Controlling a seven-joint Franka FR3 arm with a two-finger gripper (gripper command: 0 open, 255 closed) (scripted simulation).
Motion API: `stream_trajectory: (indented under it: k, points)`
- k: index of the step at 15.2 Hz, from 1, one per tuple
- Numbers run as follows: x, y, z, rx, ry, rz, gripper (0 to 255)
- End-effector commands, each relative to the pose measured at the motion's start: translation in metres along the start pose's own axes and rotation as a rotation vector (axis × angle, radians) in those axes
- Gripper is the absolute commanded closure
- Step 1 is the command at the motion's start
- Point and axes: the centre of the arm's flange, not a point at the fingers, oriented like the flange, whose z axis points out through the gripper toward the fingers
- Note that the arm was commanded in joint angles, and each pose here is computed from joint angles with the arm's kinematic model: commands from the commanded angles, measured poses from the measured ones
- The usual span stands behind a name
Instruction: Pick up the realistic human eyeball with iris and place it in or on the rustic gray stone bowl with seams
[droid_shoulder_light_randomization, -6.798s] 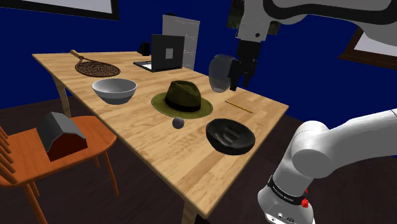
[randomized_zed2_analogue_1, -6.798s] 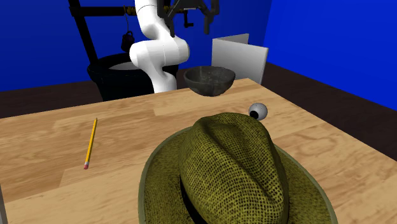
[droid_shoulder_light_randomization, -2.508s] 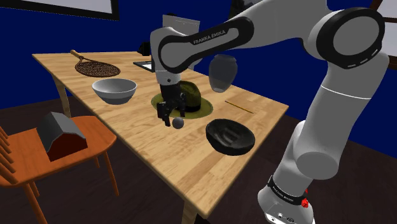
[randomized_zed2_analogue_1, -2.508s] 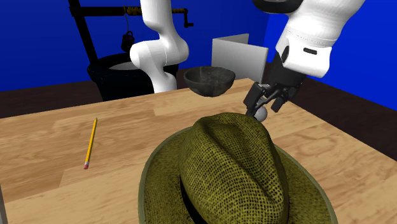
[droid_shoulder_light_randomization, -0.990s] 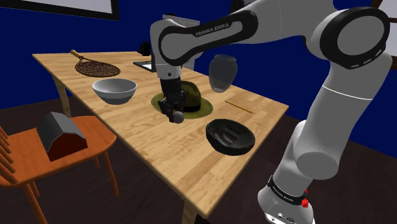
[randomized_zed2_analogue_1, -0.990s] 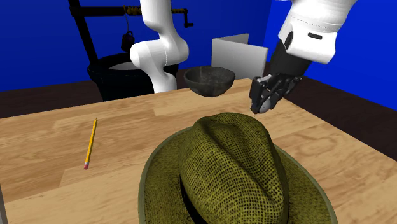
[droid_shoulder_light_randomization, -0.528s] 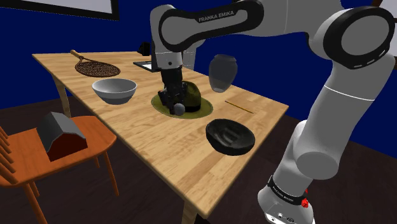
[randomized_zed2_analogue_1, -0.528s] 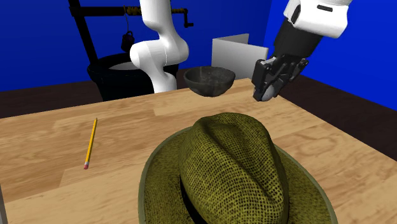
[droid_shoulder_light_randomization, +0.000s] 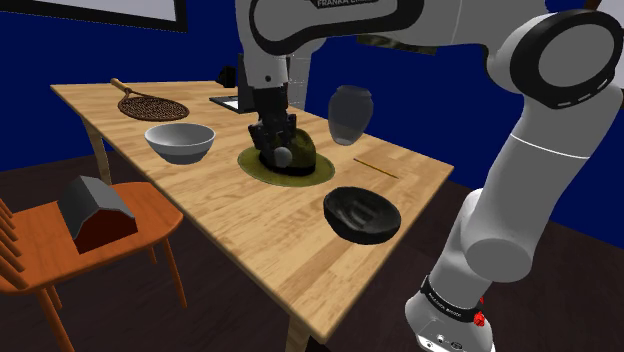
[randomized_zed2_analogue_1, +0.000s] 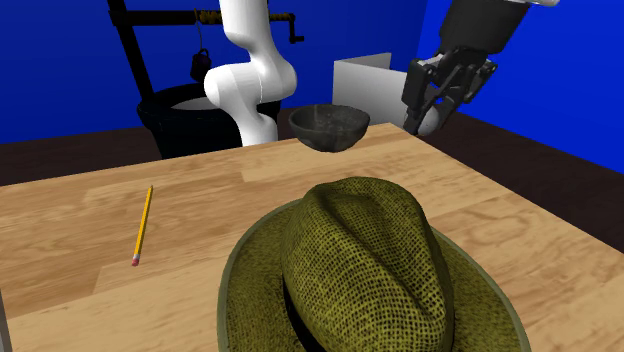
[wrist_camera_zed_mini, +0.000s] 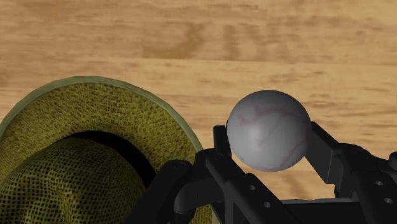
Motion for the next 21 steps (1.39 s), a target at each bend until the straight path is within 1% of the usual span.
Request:
stream_trajectory:
  k: [1, 8, 21]
  points:
    - [-0.003, 0.001, -0.011, 0.0, 0.0, 0.0, 255]
    - [-0.012, 0.003, -0.045, 0.0, 0.0, 0.0, 255]
    - [-0.177, 0.032, -0.007, 0.0, 0.0, 0.0, 255]
